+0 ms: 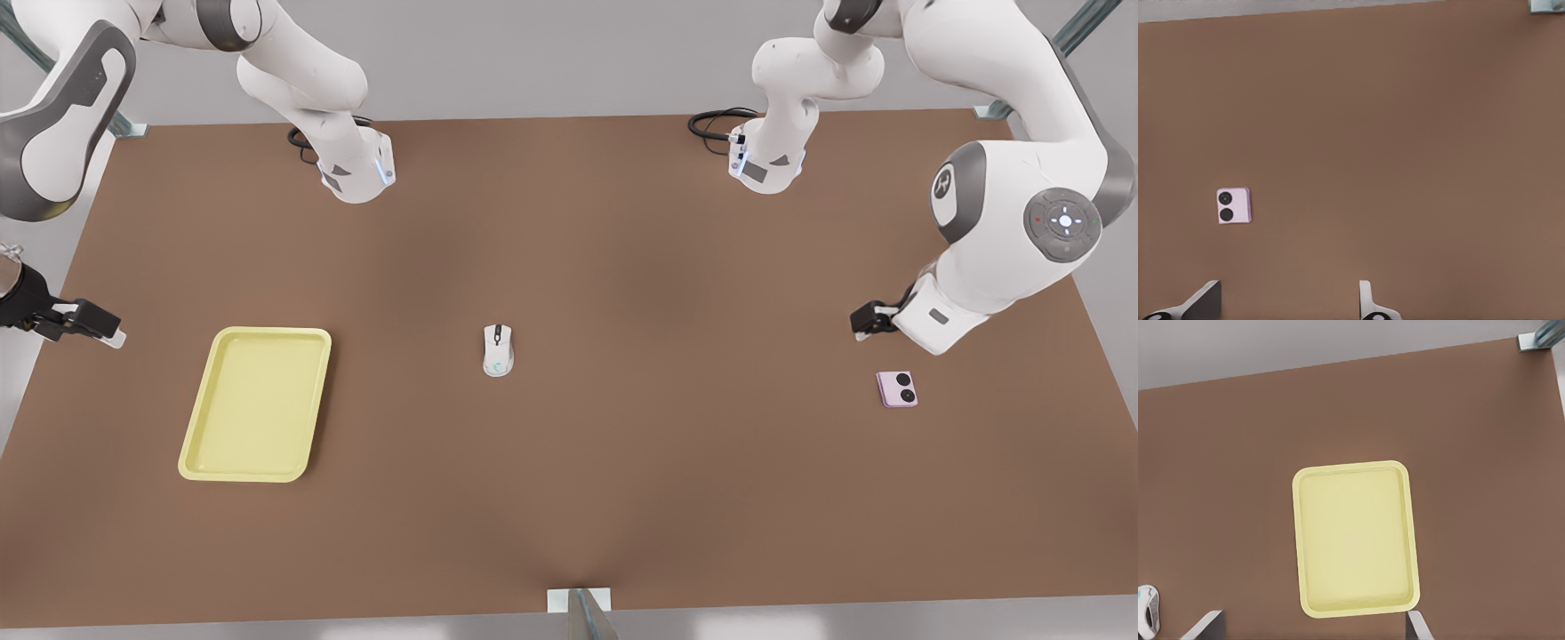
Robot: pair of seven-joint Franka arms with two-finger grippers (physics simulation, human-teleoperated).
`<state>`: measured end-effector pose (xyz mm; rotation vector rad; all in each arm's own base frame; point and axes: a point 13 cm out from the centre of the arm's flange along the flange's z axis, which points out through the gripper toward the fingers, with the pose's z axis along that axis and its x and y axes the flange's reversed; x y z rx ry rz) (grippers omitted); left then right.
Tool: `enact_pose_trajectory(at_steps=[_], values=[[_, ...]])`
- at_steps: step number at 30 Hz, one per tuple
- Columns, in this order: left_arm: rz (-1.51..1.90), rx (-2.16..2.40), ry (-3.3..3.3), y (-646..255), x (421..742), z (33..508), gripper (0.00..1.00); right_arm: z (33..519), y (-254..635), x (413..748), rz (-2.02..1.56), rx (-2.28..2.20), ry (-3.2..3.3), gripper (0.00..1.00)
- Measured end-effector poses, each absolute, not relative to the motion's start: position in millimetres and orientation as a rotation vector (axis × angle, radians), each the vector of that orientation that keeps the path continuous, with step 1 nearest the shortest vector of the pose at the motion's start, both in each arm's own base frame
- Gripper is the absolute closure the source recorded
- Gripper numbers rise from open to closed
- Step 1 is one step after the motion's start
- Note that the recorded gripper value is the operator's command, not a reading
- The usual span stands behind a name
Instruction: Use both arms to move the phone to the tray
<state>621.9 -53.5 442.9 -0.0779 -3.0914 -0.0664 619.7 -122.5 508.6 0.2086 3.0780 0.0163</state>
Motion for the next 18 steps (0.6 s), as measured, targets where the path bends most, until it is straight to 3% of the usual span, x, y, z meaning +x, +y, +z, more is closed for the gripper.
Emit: enact_pose_trajectory(at_steps=[3,6,11,18], values=[[-0.073,-0.058,-3.077,-42,628,424,0.0,509,-122,620,0.016,0.201,3.079,0.0],[-0.064,0.084,-3.017,29,636,361,0.0,508,-122,620,0.016,0.195,3.08,0.0],[0.024,0.139,-2.966,87,602,234,0.0,508,-122,619,0.015,0.188,3.081,0.0],[0.161,0.185,-3.061,143,594,137,0.0,508,-124,619,0.017,0.185,3.082,0.0]])
